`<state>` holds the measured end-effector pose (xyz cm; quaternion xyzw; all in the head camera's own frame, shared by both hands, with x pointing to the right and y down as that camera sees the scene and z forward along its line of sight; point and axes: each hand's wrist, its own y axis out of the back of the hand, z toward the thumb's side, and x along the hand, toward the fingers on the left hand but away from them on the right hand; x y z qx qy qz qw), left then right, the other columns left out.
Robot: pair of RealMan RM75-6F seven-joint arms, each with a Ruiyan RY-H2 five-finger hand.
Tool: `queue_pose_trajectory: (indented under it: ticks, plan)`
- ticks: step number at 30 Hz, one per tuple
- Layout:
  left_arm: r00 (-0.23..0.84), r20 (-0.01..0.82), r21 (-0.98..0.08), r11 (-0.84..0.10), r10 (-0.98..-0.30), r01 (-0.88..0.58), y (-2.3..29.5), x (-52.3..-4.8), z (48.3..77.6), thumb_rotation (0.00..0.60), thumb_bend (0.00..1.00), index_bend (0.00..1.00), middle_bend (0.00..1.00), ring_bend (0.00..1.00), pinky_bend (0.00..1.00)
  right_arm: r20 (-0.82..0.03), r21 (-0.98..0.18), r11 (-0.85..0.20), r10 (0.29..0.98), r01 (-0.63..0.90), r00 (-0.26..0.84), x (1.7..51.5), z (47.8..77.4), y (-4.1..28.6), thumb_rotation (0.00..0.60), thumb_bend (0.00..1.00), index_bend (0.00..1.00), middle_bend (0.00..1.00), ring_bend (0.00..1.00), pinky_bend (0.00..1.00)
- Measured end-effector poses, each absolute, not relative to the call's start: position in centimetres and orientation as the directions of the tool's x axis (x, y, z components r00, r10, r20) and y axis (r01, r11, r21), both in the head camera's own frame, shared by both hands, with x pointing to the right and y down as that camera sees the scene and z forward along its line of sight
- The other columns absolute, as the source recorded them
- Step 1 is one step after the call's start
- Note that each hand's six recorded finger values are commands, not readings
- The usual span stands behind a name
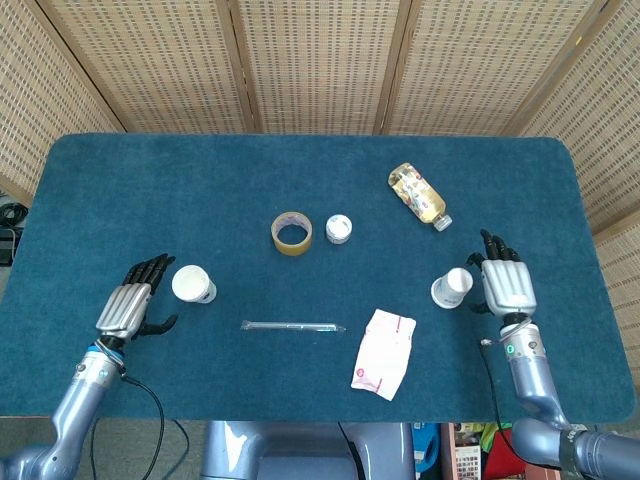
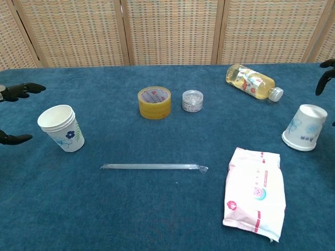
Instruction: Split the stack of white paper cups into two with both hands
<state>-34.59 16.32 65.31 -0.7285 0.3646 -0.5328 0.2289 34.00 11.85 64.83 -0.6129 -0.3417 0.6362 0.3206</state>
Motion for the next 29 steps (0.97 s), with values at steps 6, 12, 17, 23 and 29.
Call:
queue_pose_trajectory:
  ticks: [6, 12, 17, 23, 29]
  plan:
    - [0.147, 0.564, -0.773, -0.582, -0.813, -0.252, 16.6, -35.7, 63.2, 0.600, 0.27, 0.00, 0.00, 0.00, 0.00, -0.540, -0.842, -0.540, 0.841, 0.005, -0.033, 34.3, 63.4, 12.6, 0.600, 0.13, 0.25, 0.00, 0.00, 0.05]
    - [0.131, 0.552, -0.809, -0.567, -0.824, -0.156, 18.4, -37.7, 61.0, 0.600, 0.27, 0.00, 0.00, 0.00, 0.00, -0.492, -0.870, -0.492, 0.871, -0.020, -0.004, 34.9, 61.5, 14.0, 0.600, 0.13, 0.24, 0.00, 0.00, 0.03]
    - [0.115, 0.531, -0.832, -0.542, -0.840, -0.115, 21.1, -39.5, 59.3, 0.600, 0.27, 0.00, 0.00, 0.00, 0.00, -0.408, -0.912, -0.407, 0.913, -0.051, 0.013, 36.2, 59.3, 15.9, 0.600, 0.12, 0.21, 0.00, 0.00, 0.02]
    - [0.073, 0.483, -0.872, -0.487, -0.872, -0.051, 24.0, -42.4, 57.5, 0.600, 0.27, 0.00, 0.00, 0.00, 0.00, -0.355, -0.934, -0.355, 0.935, -0.047, -0.011, 38.9, 57.8, 19.0, 0.600, 0.12, 0.21, 0.00, 0.00, 0.02]
    - [0.056, 0.466, -0.884, -0.468, -0.883, -0.020, 25.5, -43.5, 56.6, 0.600, 0.27, 0.00, 0.00, 0.00, 0.00, -0.356, -0.928, -0.357, 0.934, -0.109, -0.024, 40.8, 58.0, 20.9, 0.600, 0.12, 0.18, 0.00, 0.00, 0.00]
